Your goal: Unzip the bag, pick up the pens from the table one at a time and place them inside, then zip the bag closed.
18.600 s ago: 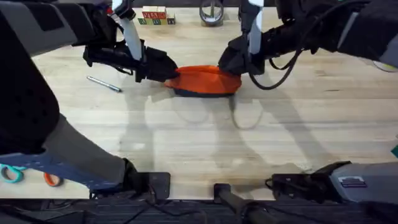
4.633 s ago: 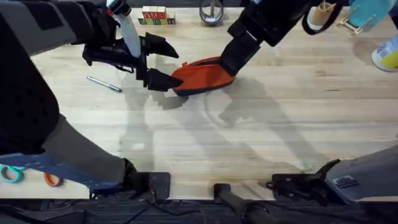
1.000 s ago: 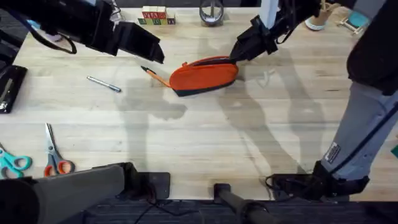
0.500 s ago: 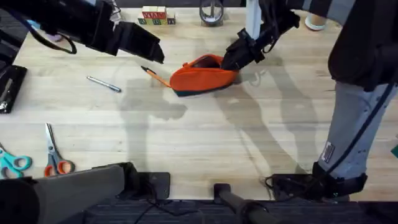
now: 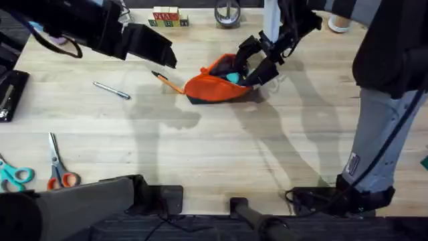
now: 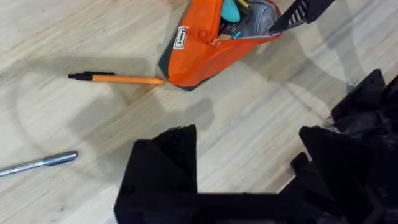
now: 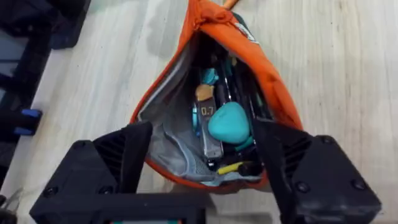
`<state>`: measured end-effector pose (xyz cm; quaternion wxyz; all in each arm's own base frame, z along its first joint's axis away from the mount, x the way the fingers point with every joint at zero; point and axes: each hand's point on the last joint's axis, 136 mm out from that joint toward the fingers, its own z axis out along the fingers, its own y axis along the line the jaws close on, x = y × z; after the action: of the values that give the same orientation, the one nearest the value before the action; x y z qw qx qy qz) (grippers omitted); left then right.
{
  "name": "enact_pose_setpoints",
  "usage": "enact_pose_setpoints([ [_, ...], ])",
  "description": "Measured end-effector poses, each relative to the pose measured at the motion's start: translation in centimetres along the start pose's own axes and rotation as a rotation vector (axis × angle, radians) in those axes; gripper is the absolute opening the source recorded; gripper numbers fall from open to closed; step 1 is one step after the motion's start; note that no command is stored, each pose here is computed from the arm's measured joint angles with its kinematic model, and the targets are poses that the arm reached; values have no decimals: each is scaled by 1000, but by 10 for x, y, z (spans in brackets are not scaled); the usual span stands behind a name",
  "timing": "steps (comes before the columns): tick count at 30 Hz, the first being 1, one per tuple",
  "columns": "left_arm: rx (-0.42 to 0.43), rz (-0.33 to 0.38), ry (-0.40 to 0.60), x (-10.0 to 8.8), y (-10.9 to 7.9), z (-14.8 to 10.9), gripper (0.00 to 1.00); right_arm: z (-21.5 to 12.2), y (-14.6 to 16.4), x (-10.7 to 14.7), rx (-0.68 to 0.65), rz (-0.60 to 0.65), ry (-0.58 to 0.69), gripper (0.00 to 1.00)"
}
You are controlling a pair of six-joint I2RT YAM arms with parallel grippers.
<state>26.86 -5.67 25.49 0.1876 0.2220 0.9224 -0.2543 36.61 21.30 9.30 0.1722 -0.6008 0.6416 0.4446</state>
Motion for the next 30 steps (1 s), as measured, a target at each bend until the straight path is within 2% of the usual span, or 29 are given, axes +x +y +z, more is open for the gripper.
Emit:
enact_pose_setpoints([
  [10,0,0,0,0,0,0,994,0,3,-2,-11,22,-14,998],
  [19,-18,0,12,2,3,0,995,-9,23,-10,-73,138,-54,997],
  [24,-21,0,14,2,4,0,994,-29,29,-34,-63,134,-62,997],
  [30,-21,0,14,2,4,0,993,-48,23,-61,10,54,-72,997],
])
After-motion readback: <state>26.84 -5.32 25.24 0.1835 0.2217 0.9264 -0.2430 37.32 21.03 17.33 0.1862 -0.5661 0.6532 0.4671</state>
